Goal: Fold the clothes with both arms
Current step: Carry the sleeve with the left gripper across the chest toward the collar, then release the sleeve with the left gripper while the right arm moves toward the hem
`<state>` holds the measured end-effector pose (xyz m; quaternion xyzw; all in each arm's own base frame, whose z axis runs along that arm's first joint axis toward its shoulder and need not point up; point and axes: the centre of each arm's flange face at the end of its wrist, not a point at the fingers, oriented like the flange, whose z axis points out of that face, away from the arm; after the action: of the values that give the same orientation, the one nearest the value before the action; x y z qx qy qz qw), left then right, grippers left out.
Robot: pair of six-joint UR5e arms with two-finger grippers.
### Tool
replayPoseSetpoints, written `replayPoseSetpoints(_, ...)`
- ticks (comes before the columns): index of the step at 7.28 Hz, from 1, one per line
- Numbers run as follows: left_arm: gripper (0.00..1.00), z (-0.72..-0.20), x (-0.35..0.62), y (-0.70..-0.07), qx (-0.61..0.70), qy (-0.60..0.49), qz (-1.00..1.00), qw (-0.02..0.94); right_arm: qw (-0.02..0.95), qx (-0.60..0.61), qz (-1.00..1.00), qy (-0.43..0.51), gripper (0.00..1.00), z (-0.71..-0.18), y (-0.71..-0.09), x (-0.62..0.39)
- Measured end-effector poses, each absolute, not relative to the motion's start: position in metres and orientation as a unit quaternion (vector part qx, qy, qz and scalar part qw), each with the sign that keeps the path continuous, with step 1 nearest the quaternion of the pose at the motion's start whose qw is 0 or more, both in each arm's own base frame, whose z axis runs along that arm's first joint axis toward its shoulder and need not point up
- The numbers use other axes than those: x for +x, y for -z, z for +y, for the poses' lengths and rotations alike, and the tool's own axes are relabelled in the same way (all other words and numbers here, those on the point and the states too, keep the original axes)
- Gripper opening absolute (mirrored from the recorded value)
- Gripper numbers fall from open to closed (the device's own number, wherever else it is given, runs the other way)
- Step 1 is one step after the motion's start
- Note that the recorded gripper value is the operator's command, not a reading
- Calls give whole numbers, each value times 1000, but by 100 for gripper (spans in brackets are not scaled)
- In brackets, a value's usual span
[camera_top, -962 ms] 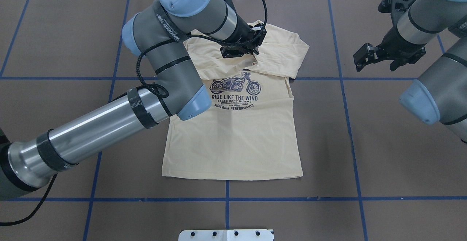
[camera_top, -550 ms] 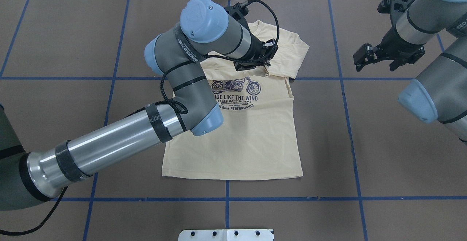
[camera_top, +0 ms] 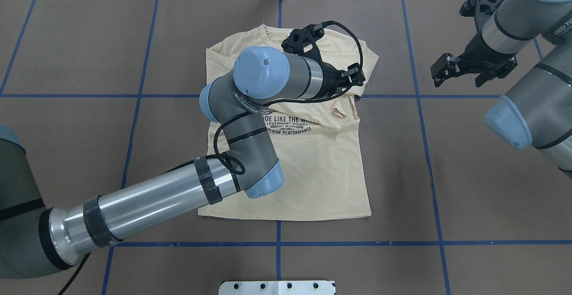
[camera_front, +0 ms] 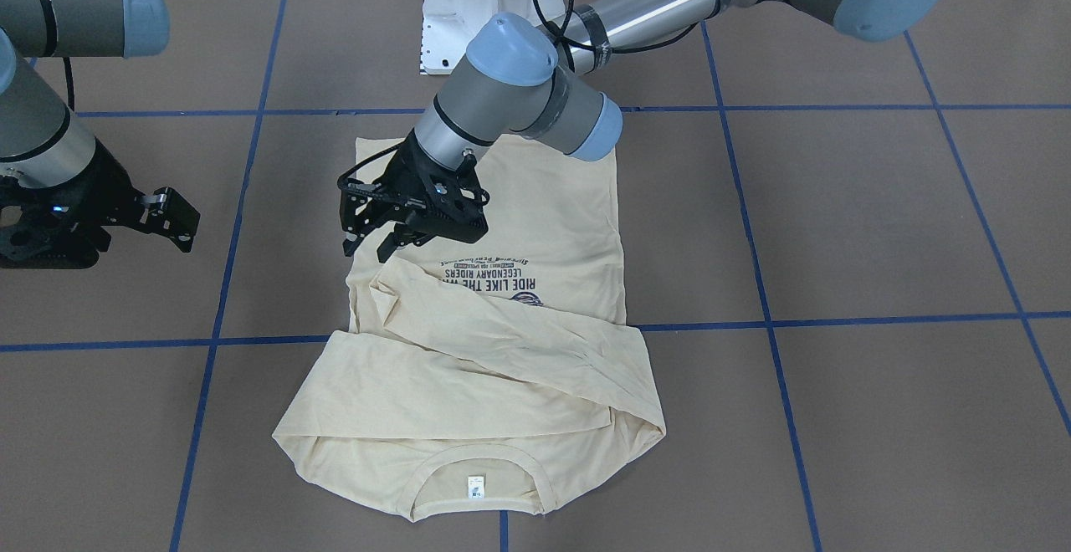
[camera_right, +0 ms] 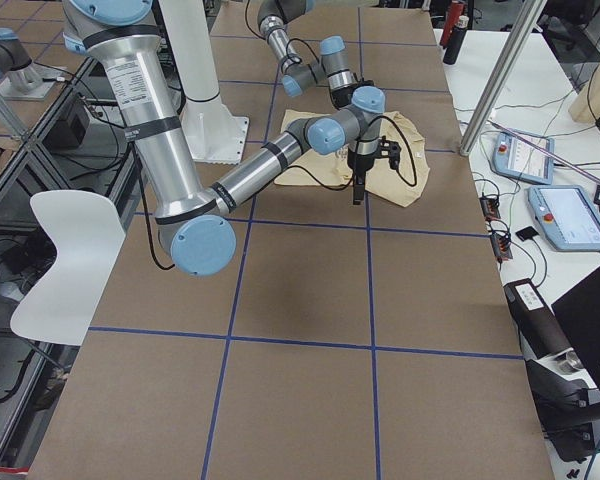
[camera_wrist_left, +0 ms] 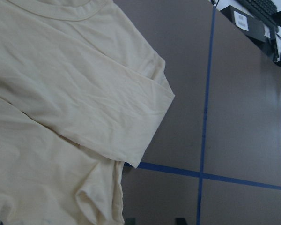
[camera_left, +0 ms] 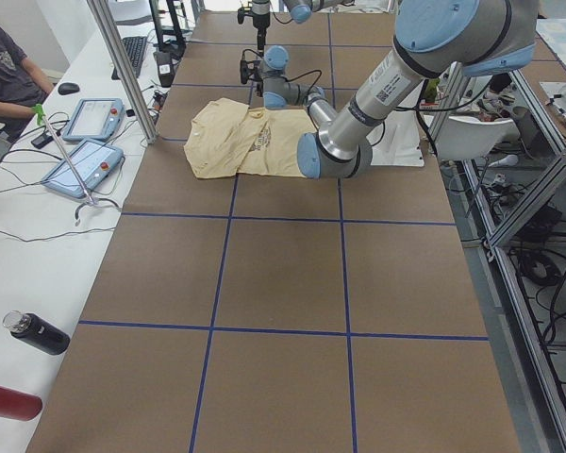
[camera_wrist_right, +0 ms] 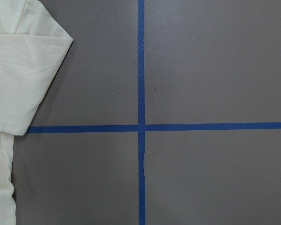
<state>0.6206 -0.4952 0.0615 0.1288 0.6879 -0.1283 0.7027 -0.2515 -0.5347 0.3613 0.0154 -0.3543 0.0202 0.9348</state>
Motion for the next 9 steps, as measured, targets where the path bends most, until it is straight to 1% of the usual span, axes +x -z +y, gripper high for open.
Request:
replayPoseSetpoints(1,100,-496,616,-66,147,123,693,695,932,23,-362,-18,100,-535,-361,-252)
replayPoseSetpoints(2,100,-505,607,-90,154,128,686,699,925,40,-377,-12,100,-532,-362,-251)
replayPoseSetpoints(4,100,-514,572,-171,152,144,660,722,911,65,-407,0,100,-529,-358,-247)
replayPoseSetpoints(5,100,-511,557,-190,140,143,653,731,909,67,-411,2,100,-528,-357,-247)
replayPoseSetpoints(7,100,-501,540,-184,114,138,635,751,910,53,-411,-4,100,-513,-372,-238)
replayPoseSetpoints(9,100,-476,519,-162,75,118,596,791,906,11,-423,-4,100,-493,-379,-230)
